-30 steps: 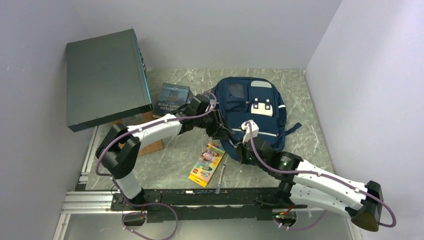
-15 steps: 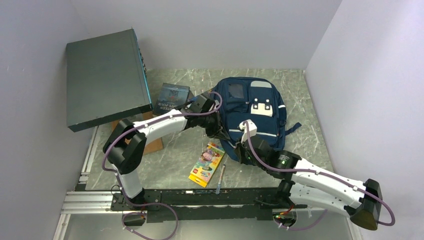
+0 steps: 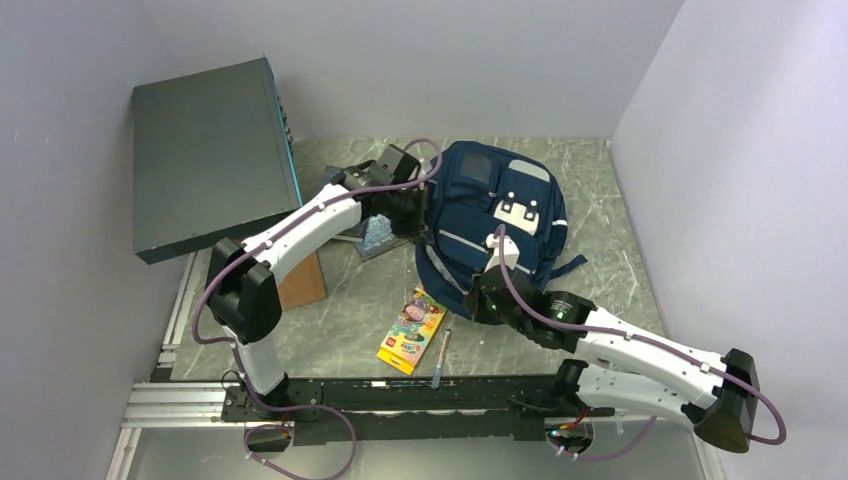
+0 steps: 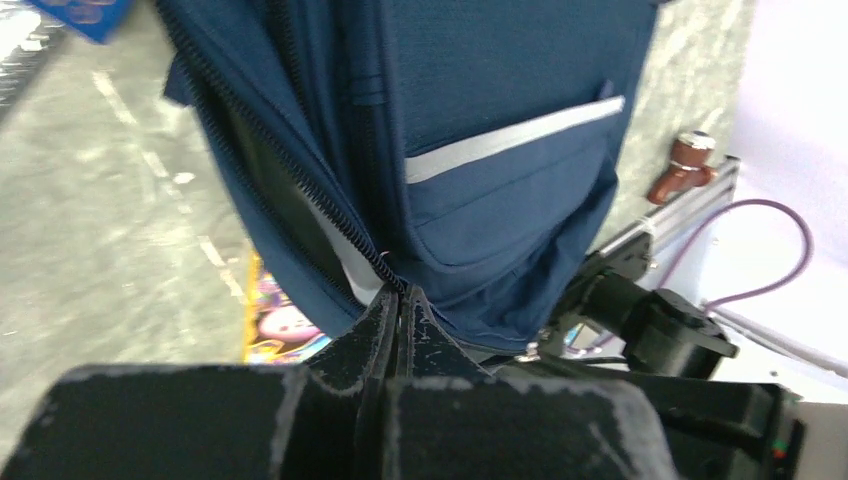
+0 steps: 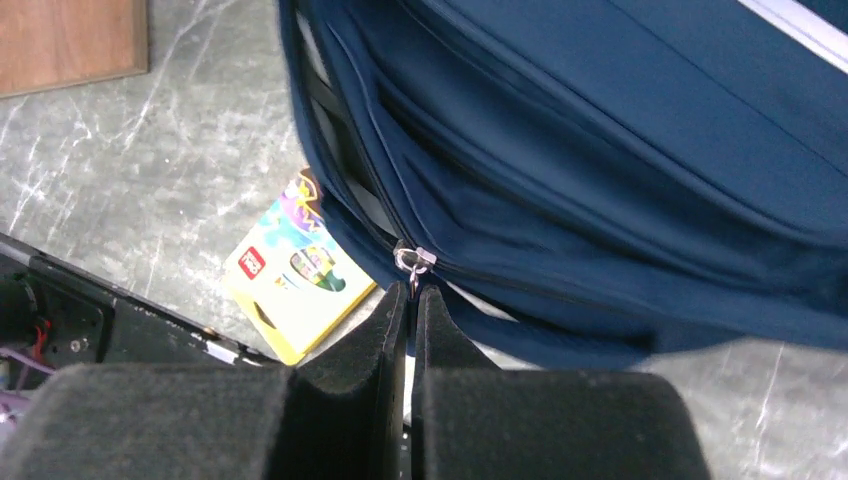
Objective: Pack the student bag
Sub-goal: Unzip the student bag at the center of the board.
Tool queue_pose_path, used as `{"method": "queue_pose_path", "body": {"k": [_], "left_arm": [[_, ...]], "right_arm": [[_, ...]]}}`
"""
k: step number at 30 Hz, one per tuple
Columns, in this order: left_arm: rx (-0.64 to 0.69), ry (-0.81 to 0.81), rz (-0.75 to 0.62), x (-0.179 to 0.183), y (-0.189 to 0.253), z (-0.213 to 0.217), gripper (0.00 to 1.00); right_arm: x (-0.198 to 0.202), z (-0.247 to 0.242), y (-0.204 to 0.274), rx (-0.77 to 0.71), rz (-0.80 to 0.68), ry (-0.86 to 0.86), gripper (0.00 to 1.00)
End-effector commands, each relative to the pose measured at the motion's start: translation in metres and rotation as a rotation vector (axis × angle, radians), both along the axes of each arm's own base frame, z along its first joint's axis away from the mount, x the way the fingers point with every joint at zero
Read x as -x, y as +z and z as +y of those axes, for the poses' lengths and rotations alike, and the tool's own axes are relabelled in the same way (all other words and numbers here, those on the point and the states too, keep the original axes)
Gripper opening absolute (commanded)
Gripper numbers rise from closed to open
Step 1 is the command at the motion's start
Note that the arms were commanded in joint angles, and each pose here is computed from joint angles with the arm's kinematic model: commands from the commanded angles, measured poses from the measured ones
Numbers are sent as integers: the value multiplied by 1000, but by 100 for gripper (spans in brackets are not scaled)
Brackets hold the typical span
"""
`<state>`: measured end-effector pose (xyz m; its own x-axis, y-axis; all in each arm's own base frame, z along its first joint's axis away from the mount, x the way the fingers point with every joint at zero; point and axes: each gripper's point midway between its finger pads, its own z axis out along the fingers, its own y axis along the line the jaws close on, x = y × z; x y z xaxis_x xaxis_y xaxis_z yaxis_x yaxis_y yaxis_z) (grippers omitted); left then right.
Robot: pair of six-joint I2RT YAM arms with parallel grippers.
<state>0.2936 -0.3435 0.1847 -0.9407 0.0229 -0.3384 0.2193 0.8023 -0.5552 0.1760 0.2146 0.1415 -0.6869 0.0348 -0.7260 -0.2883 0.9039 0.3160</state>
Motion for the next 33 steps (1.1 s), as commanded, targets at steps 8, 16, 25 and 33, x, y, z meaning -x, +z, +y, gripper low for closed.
{"method": "queue_pose_path", "body": {"k": [8, 16, 25, 33], "left_arm": [[-82, 11, -160, -30, 5, 81, 0], [-85, -5, -188, -27, 11, 86, 0], [50, -89, -120, 10, 14, 69, 36], [-4, -275, -440, 44, 47, 53, 60]], "right_arm": [[32, -95, -62, 169, 237, -466, 0], [5, -128, -62, 376, 190, -632, 0], [-25, -46, -19, 27, 43, -284, 0], [-21, -56, -27, 100, 70, -293, 0]]}}
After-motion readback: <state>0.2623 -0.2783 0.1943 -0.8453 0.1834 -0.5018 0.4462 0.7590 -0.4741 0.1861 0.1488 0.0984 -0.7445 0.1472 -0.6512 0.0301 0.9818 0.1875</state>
